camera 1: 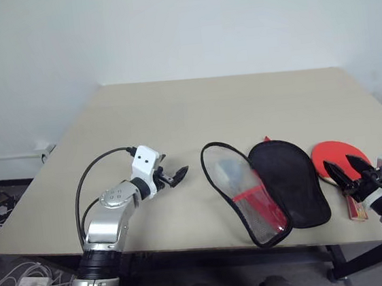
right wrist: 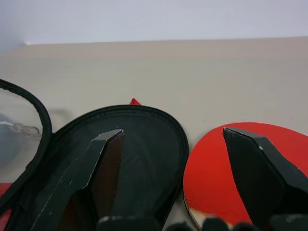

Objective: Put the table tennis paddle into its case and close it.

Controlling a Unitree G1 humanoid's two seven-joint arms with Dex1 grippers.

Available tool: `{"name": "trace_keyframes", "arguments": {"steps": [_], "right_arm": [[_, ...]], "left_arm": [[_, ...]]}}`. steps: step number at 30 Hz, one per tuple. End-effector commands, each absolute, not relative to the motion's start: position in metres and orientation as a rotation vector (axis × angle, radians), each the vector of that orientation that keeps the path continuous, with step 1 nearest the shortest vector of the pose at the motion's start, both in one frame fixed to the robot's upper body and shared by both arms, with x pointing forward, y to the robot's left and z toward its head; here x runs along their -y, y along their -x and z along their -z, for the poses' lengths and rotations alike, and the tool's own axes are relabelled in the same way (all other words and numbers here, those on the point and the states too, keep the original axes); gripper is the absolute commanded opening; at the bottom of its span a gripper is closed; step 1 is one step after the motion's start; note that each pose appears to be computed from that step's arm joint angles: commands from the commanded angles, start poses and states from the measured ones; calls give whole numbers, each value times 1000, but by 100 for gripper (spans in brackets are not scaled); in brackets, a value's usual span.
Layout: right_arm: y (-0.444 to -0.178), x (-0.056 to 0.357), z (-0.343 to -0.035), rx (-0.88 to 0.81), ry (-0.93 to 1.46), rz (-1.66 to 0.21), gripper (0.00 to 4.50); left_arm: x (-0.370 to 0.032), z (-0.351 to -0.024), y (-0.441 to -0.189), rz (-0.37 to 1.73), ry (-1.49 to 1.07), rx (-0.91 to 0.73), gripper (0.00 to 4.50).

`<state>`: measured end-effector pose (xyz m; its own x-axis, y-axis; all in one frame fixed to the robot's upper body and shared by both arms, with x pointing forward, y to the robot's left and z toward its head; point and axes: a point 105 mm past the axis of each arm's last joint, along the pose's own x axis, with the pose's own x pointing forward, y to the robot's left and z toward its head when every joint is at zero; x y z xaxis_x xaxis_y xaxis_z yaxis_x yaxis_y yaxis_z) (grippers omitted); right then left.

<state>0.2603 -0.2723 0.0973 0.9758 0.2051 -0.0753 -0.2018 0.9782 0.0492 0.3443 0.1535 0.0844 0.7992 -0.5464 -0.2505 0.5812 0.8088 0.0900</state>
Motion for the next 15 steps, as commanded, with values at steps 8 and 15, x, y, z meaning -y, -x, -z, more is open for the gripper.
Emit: {"name": "trace_keyframes", "arguments": {"steps": [8, 15], "right_arm": [[-260, 298, -110, -107, 11, -94, 355], [-252, 302, -96, -223, -33, -88, 355]], "left_arm": [[-136, -108, -336, 711, -157, -170, 450], [-135, -105, -332, 721, -160, -189, 450]]}}
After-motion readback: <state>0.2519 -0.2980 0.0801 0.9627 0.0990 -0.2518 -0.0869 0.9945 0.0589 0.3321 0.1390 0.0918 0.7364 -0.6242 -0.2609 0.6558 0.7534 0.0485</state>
